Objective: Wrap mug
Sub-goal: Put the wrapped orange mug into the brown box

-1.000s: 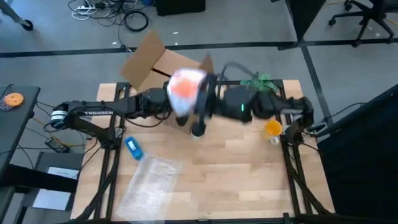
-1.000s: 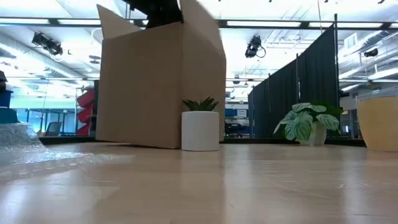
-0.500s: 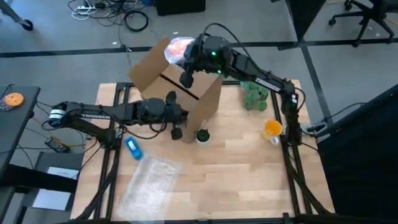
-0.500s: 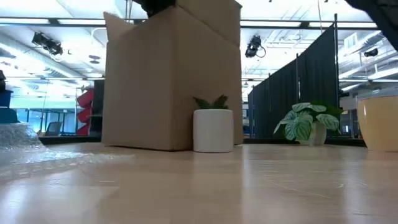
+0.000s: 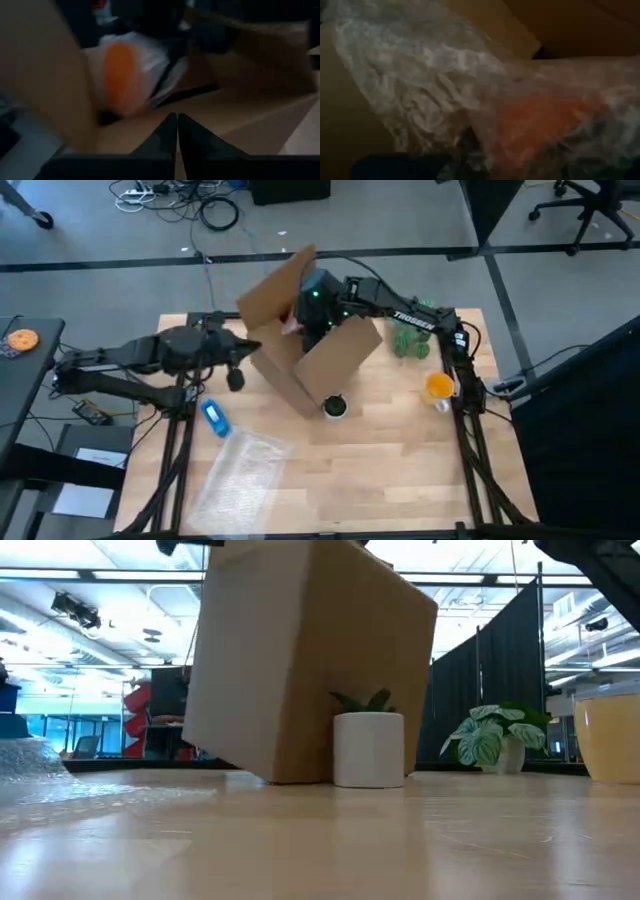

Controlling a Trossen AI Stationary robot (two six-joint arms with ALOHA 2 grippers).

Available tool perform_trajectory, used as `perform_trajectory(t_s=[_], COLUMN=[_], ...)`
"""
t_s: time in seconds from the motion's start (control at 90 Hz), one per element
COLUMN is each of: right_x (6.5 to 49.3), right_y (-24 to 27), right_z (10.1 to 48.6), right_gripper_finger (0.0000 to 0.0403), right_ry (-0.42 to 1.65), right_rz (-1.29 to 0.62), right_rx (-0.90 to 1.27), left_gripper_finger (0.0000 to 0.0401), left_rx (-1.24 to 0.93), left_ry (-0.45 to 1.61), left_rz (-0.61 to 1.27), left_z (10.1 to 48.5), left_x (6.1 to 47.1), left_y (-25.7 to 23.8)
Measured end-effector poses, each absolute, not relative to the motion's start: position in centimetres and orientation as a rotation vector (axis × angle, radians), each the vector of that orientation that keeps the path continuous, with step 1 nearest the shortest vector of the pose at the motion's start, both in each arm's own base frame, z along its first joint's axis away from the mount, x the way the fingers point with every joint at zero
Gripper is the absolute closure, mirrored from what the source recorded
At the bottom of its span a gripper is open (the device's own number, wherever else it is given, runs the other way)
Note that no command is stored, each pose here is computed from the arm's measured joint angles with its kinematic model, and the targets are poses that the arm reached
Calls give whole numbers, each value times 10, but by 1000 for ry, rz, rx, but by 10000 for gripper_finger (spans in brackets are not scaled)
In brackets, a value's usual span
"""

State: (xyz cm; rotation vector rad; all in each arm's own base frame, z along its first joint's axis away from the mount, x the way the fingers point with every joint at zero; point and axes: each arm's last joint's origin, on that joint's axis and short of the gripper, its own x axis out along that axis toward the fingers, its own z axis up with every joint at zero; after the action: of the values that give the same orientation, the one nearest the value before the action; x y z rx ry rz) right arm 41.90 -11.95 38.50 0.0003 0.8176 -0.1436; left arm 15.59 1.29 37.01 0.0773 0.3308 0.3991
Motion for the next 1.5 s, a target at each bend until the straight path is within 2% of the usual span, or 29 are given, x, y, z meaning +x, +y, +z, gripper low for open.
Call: perform_trajectory(t_s=[0.133,0.4,0.511,0.611,0.922,1.044,1.3,1.5], right_x=[417,416,414,409,363,338,308,322], right_y=[-118,-122,-116,-107,-77,-63,-22,-16], right_z=[381,352,356,376,439,456,459,438], right_gripper_finger=[392,392,392,392,391,391,391,391], right_ry=[856,988,998,970,822,811,952,1021], right_rz=[-115,-67,-84,-74,-41,84,387,421], right_rx=[18,-8,-42,-54,10,41,99,24], left_gripper_finger=[401,401,401,401,401,401,401,401], left_rx=[32,-2,-21,-17,-24,-24,-2,-4], left_ry=[345,284,321,387,443,444,448,446], left_rz=[432,480,545,587,643,648,643,643], left_z=[342,268,253,241,229,229,229,229], left_x=[161,203,213,219,224,224,224,224], left_y=[14,21,33,43,58,60,60,60])
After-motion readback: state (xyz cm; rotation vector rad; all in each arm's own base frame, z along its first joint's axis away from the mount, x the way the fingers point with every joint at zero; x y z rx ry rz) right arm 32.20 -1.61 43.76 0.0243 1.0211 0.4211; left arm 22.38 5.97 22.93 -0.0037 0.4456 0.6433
